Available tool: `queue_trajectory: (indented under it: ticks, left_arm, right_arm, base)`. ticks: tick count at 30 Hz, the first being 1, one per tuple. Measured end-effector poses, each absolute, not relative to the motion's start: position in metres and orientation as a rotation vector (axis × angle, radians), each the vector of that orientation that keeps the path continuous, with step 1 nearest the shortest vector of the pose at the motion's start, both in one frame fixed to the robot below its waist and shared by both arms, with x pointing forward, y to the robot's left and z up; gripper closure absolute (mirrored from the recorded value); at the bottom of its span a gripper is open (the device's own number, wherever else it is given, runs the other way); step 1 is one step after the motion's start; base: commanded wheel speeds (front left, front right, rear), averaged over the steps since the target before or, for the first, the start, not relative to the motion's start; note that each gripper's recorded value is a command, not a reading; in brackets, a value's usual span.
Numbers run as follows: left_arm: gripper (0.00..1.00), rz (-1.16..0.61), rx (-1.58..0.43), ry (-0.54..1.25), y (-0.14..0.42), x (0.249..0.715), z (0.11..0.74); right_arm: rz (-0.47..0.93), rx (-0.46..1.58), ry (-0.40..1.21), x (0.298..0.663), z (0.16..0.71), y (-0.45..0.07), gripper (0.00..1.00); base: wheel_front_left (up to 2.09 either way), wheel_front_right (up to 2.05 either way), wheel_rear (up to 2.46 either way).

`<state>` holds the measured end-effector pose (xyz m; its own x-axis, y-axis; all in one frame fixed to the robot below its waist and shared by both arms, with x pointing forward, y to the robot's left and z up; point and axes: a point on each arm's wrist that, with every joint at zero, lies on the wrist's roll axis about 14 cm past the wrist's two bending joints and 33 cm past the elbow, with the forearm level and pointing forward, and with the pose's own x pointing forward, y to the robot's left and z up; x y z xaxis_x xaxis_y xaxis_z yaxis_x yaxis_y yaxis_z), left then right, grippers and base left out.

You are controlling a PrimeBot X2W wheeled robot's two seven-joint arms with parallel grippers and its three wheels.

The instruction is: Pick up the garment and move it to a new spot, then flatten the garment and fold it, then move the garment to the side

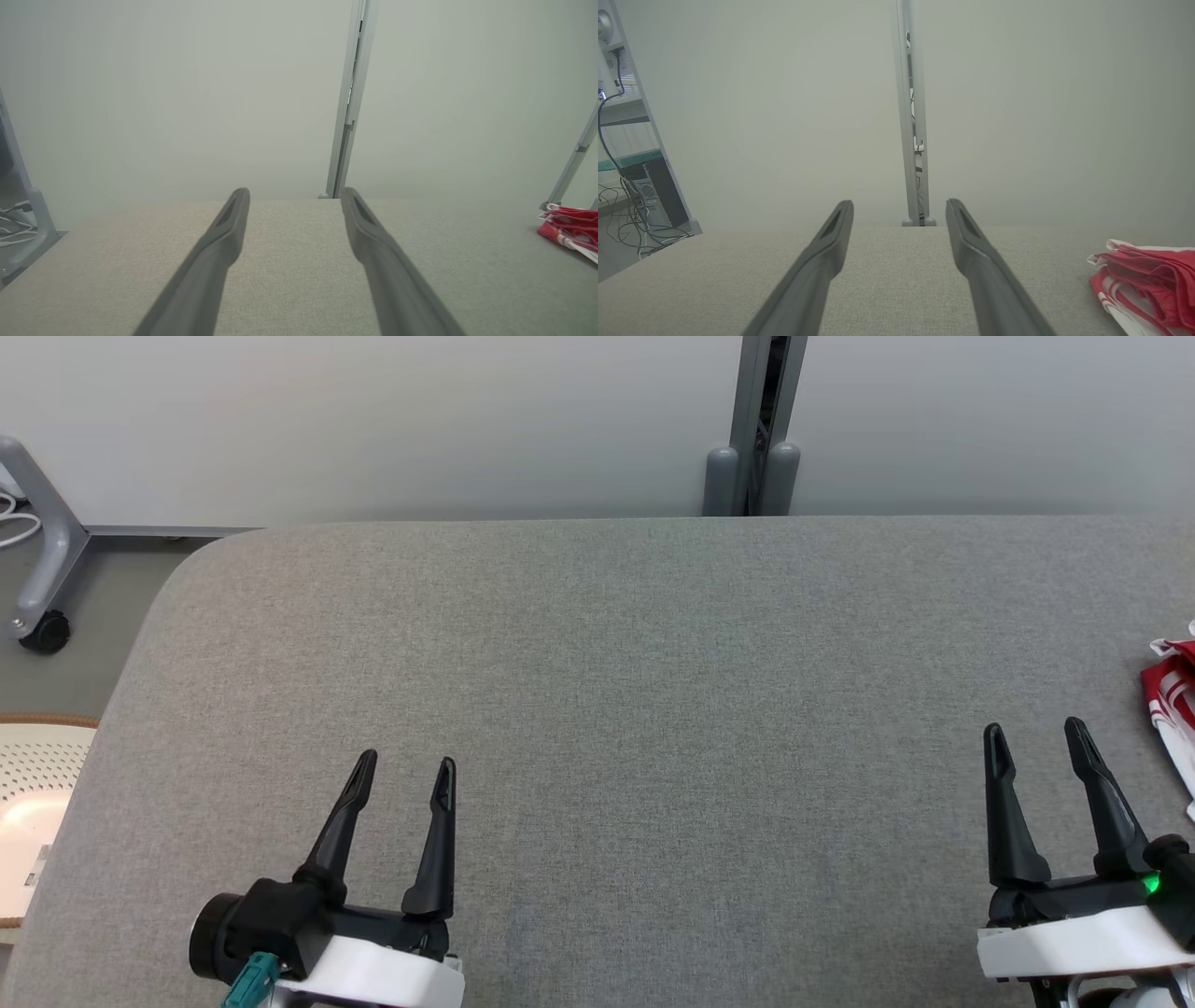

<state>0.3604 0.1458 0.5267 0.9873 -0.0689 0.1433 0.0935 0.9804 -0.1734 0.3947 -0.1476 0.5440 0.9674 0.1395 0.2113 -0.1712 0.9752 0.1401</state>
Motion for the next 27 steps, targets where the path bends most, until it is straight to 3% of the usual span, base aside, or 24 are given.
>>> queue_trajectory:
  ticks: [3, 4, 10, 27]
  left_arm:
    - [0.0, -0.079, -0.199, -0.133, 0.147, 0.36, 0.526]
    - [1.0, -0.077, -0.2, -0.131, 0.148, 0.36, 0.525]
    - [1.0, -0.069, -0.225, -0.051, 0.146, 0.351, 0.5]
    - [1.0, -0.041, -0.537, 0.009, 0.147, 0.361, 0.491]
  right_arm:
    - [0.162, 0.16, -0.199, 0.395, 0.543, -0.146, 0.0]
    - [0.163, 0.16, -0.199, 0.395, 0.543, -0.146, 1.0]
    - [0.155, 0.197, -0.12, 0.389, 0.52, -0.143, 1.0]
    - [0.033, 0.506, -0.021, 0.389, 0.502, -0.178, 1.0]
  base:
    - [0.0, 0.0, 0.0]
    - [0.0, 0.0, 0.0]
    - [0.0, 0.0, 0.0]
    - [0.0, 0.0, 0.0]
